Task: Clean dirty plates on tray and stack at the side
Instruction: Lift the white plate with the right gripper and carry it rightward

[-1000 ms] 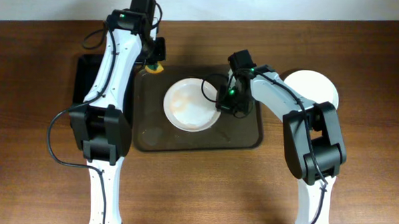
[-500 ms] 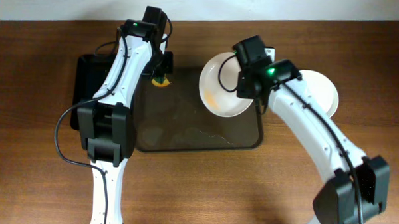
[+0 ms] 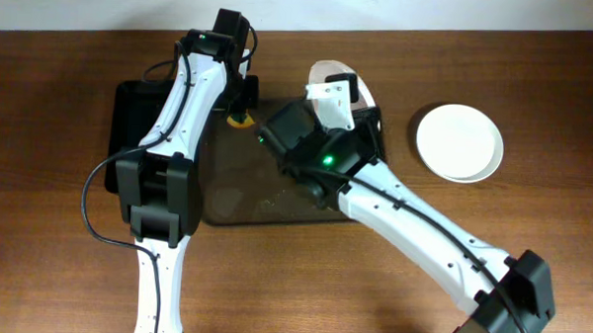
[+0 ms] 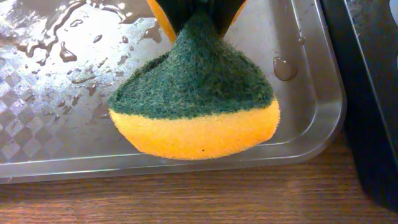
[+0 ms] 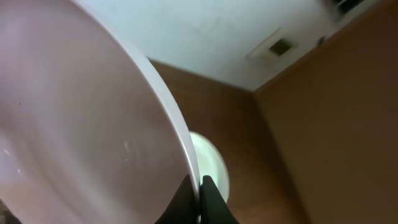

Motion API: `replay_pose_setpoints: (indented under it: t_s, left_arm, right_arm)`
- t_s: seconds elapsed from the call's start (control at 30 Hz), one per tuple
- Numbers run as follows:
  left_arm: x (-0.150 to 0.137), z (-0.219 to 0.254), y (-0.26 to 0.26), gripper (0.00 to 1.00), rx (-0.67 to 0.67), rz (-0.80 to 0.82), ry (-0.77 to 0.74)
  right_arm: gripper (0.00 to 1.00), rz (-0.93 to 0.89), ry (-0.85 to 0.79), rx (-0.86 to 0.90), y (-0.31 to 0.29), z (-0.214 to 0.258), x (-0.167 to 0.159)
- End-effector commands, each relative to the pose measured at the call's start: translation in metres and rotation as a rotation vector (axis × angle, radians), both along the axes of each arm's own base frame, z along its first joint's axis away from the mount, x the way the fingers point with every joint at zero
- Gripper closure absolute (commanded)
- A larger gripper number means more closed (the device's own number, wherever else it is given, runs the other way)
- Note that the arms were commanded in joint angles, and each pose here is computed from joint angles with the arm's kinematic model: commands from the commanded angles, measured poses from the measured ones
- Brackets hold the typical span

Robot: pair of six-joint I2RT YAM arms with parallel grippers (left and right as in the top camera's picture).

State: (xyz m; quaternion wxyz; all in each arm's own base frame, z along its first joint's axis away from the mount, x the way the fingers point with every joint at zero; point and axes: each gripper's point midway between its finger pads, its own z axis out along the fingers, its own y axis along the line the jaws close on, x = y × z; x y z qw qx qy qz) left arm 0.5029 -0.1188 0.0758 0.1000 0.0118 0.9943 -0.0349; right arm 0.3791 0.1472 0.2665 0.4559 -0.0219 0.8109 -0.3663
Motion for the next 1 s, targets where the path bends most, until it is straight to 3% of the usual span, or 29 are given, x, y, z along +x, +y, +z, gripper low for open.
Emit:
replay_pose_setpoints:
  t_s: [0.0,0.4,0.7,0.87,0.97]
  left_arm:
    - [-0.001,0.007,-0.001,1.00,-0.011,-0.017,-0.011]
    - [-0.001,0.007,-0.001,1.00,-0.011,-0.017,-0.011]
    - [-0.001,0.007,-0.001,1.00,-0.011,-0.017,-0.011]
    - [-0.001,0.007,-0.001,1.00,-0.011,-0.017,-0.011]
    - [-0.001,0.007,-0.001,1.00,-0.011,-0.017,-0.011]
  right_arm:
    - [0.96,-0.039,-0.134,-0.069,-0.004,0.037,-0.008]
    - [0.96,-0.011,-0.090,-0.022,0.001,0.026,-0.006]
    - [0.96,0.027,0.320,0.523,-0.003,-0.065,0.010]
    - [0.96,-0.017,0.494,0.876,-0.049,-0.090,0.022]
    - [0.96,-0.057,0.506,1.030,-0.086,-0.091,0.028]
